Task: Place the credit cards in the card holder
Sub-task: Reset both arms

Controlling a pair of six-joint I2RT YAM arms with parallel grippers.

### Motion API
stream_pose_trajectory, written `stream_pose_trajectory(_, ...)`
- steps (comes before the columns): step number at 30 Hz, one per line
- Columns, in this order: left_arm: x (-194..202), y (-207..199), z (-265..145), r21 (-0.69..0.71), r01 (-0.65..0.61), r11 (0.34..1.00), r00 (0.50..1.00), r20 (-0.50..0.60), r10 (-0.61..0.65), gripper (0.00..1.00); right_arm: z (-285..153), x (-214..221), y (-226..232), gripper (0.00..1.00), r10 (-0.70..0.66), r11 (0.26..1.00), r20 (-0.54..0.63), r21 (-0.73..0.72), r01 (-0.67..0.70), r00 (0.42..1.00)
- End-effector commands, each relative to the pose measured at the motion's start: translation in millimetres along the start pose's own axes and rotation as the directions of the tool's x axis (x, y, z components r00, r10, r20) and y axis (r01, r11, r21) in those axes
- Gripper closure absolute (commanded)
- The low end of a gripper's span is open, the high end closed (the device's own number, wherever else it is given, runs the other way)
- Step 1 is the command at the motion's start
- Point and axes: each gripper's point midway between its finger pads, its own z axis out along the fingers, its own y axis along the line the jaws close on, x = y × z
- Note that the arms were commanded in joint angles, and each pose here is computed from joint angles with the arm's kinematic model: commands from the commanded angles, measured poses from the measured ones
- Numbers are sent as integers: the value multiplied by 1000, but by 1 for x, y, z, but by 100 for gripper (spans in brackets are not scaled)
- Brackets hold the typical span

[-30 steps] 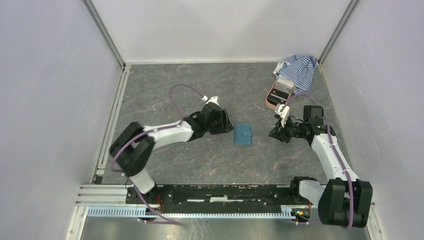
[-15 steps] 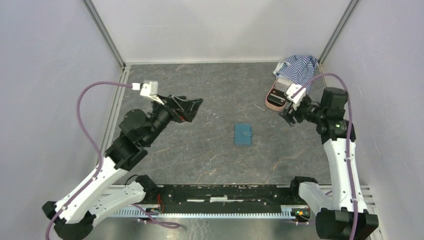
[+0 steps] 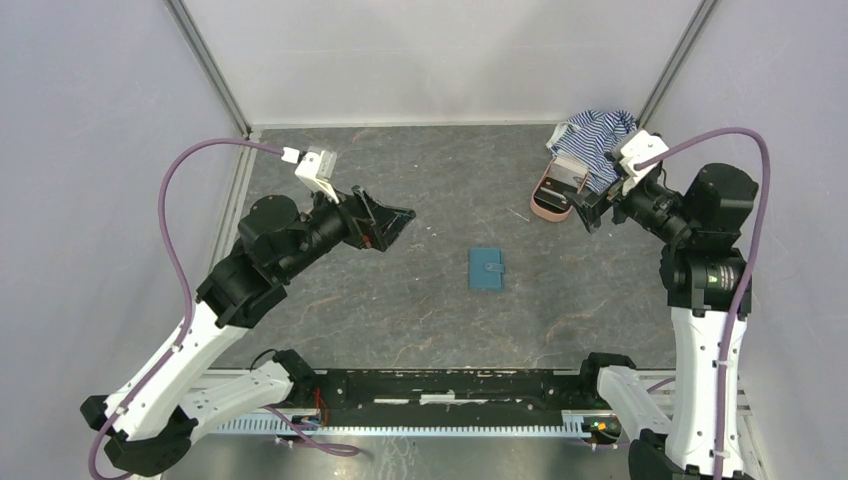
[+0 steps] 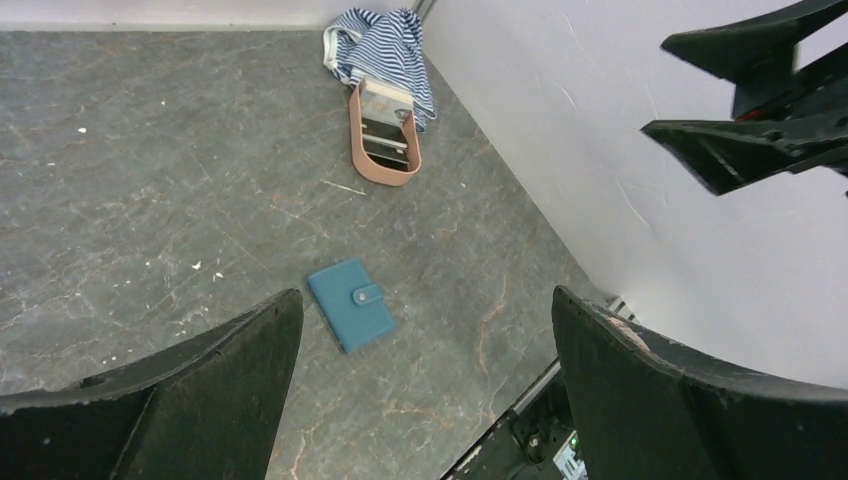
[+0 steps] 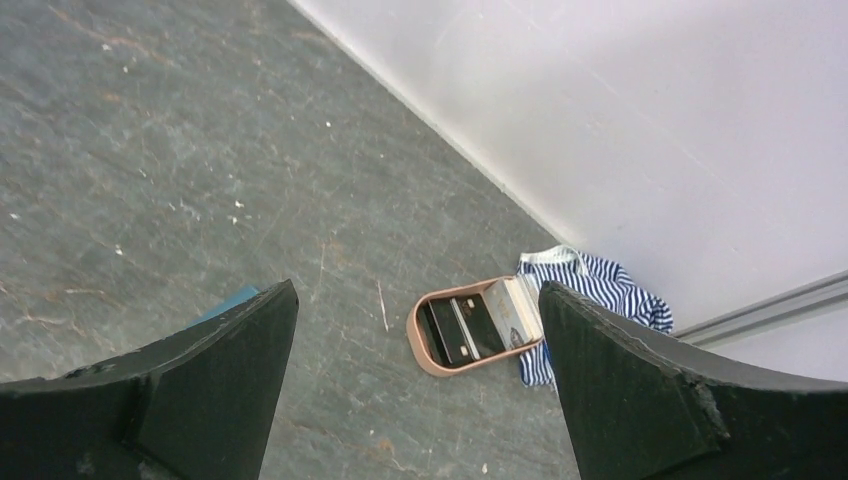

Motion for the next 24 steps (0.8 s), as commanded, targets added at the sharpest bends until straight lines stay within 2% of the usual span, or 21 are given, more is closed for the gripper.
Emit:
stream_pose_trajectory(1,-12,-14,-14,50,-26,998,1000,6,26,0,-12,-37,6,2,55,998,88,-9,-55,995)
stream_pose_trajectory(7,-11,-14,-18,48,-12,999,1000,-8,13,0,-14,-43,18,2,92,994,117,-67,-85,989)
stream_pose_trajectory(14,-13,-20,-25,73,15,997,1000,0,-15,0,-22,-56,5,2,171,984,137,28,-176,976)
stream_pose_trajectory(24,-15,-25,-31,98,47,994,999,14,-48,0,-23,-54,11,2,166,985,142,13,-170,976)
